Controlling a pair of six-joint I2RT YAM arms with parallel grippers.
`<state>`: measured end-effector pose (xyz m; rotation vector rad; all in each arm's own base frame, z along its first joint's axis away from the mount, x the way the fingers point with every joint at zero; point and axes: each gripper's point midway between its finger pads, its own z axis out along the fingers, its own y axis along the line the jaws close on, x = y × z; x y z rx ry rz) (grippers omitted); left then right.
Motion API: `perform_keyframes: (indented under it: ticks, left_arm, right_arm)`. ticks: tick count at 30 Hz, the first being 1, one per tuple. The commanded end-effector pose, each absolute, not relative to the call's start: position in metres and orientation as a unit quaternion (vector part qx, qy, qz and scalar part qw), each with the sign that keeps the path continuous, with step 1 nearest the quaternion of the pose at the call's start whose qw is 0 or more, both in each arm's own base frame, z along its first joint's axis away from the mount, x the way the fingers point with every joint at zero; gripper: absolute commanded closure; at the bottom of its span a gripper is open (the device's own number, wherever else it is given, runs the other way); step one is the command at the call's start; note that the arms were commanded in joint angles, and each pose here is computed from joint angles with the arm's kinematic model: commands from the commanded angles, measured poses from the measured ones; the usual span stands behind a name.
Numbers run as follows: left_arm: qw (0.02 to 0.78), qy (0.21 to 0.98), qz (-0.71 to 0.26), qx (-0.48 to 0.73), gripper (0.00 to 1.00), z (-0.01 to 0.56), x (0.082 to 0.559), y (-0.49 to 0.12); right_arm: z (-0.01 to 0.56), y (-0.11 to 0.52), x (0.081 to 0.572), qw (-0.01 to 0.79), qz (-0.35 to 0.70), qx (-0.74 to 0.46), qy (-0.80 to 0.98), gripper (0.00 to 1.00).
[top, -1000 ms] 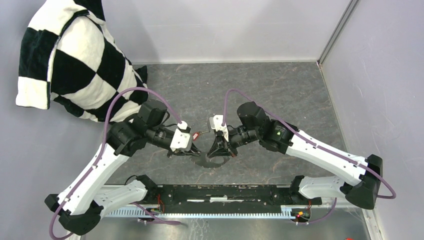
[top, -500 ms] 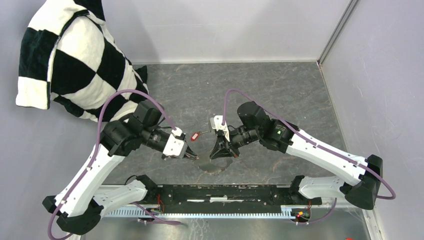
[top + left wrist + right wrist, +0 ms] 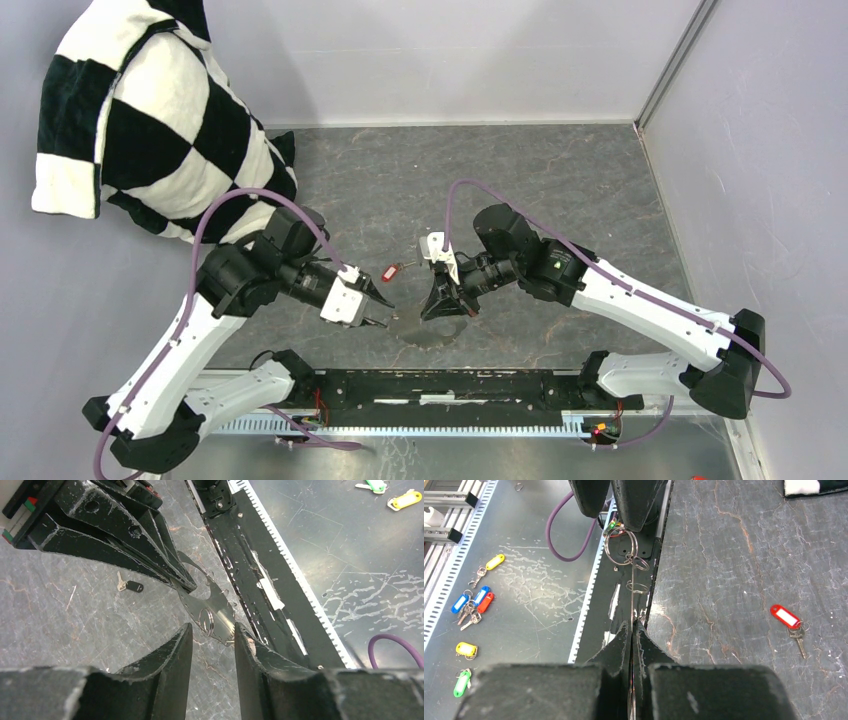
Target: Put the keys on the keyring
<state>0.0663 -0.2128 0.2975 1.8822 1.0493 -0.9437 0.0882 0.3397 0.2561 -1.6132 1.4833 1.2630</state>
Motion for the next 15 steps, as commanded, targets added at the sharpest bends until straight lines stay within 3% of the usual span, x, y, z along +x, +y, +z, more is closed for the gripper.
perform_keyframes:
  ticks: [1,10,15]
  left_arm:
    - [0.408,0.402,-0.365,0.734,0.56,0.305,0.068,-0.215]
    - [0.404,0.418,-0.383,0.718,0.57,0.292,0.068,-0.219]
    - [0.433,0.438,-0.357,0.702,0.74,0.296,0.090,-0.227]
  right_arm:
    - [0.282,0.346,0.094,0.335,0.477,-0.610,0.536,1.00]
    - [0.285,0.349,0.097,0.336,0.477,-0.609,0.537,1.00]
    - [0.284,0.348,0.096,0.335,0.478,-0.608,0.539,1.00]
